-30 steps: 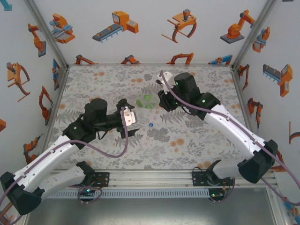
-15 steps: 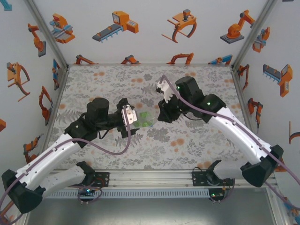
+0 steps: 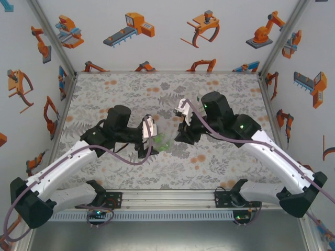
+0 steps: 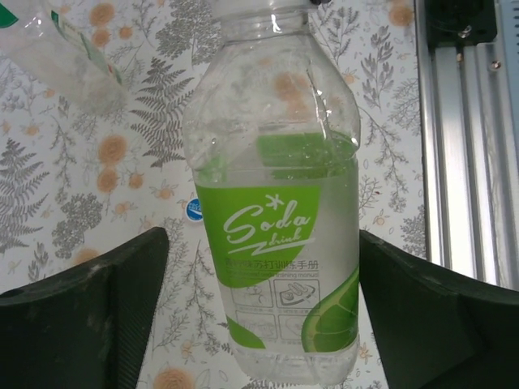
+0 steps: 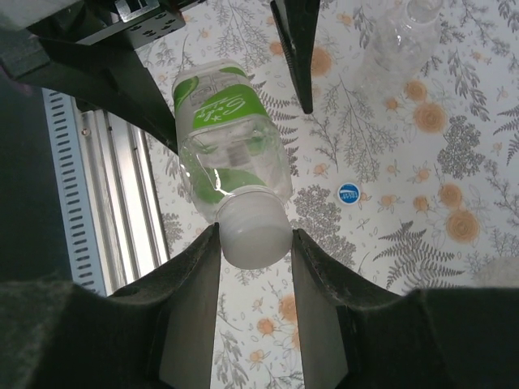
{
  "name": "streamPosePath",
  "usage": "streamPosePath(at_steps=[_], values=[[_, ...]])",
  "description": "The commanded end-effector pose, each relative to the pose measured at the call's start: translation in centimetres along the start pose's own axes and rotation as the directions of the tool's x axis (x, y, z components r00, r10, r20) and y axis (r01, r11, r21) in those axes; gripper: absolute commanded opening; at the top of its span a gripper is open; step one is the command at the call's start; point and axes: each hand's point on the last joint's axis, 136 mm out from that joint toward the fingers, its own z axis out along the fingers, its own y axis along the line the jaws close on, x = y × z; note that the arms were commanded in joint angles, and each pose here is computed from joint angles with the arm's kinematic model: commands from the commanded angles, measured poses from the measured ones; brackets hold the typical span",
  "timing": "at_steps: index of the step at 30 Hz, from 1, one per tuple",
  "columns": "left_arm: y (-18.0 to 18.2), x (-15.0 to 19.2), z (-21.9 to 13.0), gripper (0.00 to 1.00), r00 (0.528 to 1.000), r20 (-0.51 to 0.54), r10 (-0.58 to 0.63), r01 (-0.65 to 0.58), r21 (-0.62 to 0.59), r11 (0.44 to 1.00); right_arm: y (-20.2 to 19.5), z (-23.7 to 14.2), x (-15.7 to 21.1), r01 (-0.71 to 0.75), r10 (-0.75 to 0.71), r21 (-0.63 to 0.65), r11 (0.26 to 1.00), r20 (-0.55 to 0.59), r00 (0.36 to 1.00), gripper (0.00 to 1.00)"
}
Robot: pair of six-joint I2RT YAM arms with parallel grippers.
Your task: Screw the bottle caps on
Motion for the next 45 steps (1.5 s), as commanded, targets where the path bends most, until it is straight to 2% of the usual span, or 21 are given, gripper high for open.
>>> streamPosePath(at_steps=[1,6,13,16,18,23,29,31,33,37,39,45], values=[[-0.4,-1.8,-0.6,0.78,0.999,0.053,0.003,-0.005,0.041,0.999,-0.3,-0.5,-1.8,0.057,-0.06,0.036,0.998,0.082,0.995,0.0],[-0.1,-1.8,-0.5,0.76,0.999,0.05,-0.007,0.005,0.038,0.999,-0.4,-0.8,-3.1,0.064,-0.073,0.061,0.996,0.164,0.984,0.0],[-0.2,-2.1,-1.0,0.42,0.997,0.069,0.018,-0.019,0.026,0.999,0.2,-1.2,-3.7,0.074,-0.083,0.047,0.996,0.243,0.966,0.0],[-0.2,-2.5,-1.3,0.33,0.995,0.088,0.035,-0.036,0.015,0.999,0.7,-1.3,-4.1,0.073,-0.078,0.03,0.997,0.295,0.952,0.23],[-0.1,-2.6,-1.6,0.32,0.994,0.101,0.047,-0.047,-0.003,0.999,0.9,-1.3,-4.4,0.058,-0.059,0.014,0.998,0.335,0.94,0.35],[-0.1,-3.0,-2.0,0.32,0.99,0.127,0.067,-0.064,-0.026,0.998,1.2,-1.1,-5.0,0.032,-0.017,-0.031,0.999,0.406,0.914,0.46],[-0.2,-3.3,-2.3,0.32,0.986,0.145,0.079,-0.075,-0.031,0.997,1.3,-0.9,-5.5,0.011,0.021,-0.064,0.998,0.473,0.881,0.48],[-0.2,-3.3,-2.3,0.32,0.986,0.147,0.079,-0.075,-0.038,0.996,1.3,-0.7,-5.4,0.004,0.029,-0.069,0.998,0.476,0.879,0.45],[-0.2,-3.4,-2.4,0.32,0.985,0.153,0.082,-0.077,-0.041,0.996,1.2,-0.6,-5.2,0.001,0.03,-0.064,0.998,0.474,0.88,0.37],[-0.1,-3.5,-2.5,0.36,0.984,0.157,0.084,-0.078,-0.045,0.996,1.2,-0.7,-5.0,0.0,0.029,-0.06,0.998,0.481,0.876,0.22],[-0.1,-3.5,-2.5,0.41,0.983,0.16,0.087,-0.08,-0.05,0.996,1.2,-0.8,-5.1,0.001,0.026,-0.055,0.998,0.485,0.874,0.16],[0.3,-3.6,-2.6,0.91,0.982,0.169,0.079,-0.068,-0.074,0.995,0.5,-0.8,-4.9,-0.022,0.024,-0.011,1.0,0.47,0.882,0.07]])
